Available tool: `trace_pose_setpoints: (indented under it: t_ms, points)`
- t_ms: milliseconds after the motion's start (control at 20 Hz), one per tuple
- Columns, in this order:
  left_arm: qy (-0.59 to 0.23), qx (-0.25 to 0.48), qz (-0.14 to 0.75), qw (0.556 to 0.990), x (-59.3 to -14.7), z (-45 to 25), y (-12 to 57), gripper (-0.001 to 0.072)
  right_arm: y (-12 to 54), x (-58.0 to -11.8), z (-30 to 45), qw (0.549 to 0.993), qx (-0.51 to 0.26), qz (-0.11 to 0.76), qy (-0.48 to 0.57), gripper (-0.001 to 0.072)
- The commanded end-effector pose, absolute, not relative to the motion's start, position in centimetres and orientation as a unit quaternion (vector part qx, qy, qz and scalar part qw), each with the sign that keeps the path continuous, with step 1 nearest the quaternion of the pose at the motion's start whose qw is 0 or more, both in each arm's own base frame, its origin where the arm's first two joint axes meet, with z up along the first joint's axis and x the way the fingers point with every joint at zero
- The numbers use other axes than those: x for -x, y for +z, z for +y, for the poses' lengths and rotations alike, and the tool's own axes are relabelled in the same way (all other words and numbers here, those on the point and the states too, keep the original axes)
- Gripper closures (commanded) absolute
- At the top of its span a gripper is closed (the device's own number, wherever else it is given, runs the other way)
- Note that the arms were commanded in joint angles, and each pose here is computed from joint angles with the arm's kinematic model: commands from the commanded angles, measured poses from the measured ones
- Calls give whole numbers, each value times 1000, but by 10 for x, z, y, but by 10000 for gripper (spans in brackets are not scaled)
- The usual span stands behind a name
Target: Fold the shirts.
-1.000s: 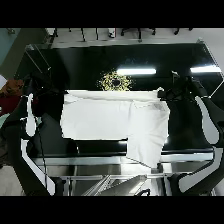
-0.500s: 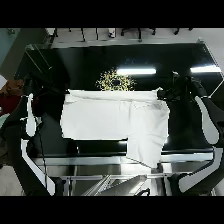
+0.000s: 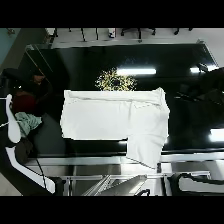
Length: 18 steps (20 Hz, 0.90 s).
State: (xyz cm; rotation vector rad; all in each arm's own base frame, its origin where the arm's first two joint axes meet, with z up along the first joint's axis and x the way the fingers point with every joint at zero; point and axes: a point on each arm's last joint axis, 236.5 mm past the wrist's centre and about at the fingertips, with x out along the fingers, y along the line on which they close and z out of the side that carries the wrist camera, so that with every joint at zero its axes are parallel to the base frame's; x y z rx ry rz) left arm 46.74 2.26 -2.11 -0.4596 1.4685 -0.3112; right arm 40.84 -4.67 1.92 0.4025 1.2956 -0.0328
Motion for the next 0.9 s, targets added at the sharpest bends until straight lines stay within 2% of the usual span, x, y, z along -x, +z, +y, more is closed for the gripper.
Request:
trace_pose_setpoints:
  t_ms: [0, 100, 150, 200, 350, 450, 550, 600, 650, 700, 750, 800, 850]
  points:
    - [-120, 270, 715, 633, -375, 32, -41, 12, 19, -343, -53, 754, -248, 608, -7, 285]
    - [-108, 290, 718, 624, -332, 25, -68, 11, 8, -320, -51, 742, -303, 598, 0, 262]
    - [-110, 298, 713, 625, -318, 17, -79, 11, 2, -311, -50, 733, -328, 595, 1, 175]
    - [-119, 307, 705, 628, -309, 6, -86, 11, -5, -302, -48, 723, -348, 597, 3, 170]
    - [-133, 321, 700, 624, -290, -22, -104, 12, -32, -274, -35, 686, -368, 627, 10, 159]
    - [-129, 312, 702, 628, -286, -28, -116, 12, -52, -254, -22, 660, -380, 648, 14, 61]
    - [-119, 302, 687, 650, -300, -27, -119, 13, -68, -239, -13, 645, -385, 660, 15, 61]
    - [-120, 296, 683, 657, -305, -27, -118, 77, -75, -234, -10, 639, -388, 664, 12, 61]
    - [-125, 290, 682, 660, -309, -29, -116, 225, -81, -229, -7, 635, -391, 666, 10, 61]
    - [-131, 284, 682, 660, -311, -33, -113, 339, -85, -224, -4, 631, -391, 670, 11, 62]
    - [-141, 278, 684, 660, -311, -37, -110, 505, -90, -220, -2, 628, -393, 672, 10, 63]
    - [-153, 270, 686, 658, -311, -41, -107, 596, -95, -215, 1, 623, -394, 675, 10, 63]
    - [-157, 270, 687, 656, -311, -42, -104, 599, -100, -209, 4, 618, -396, 679, 9, 64]
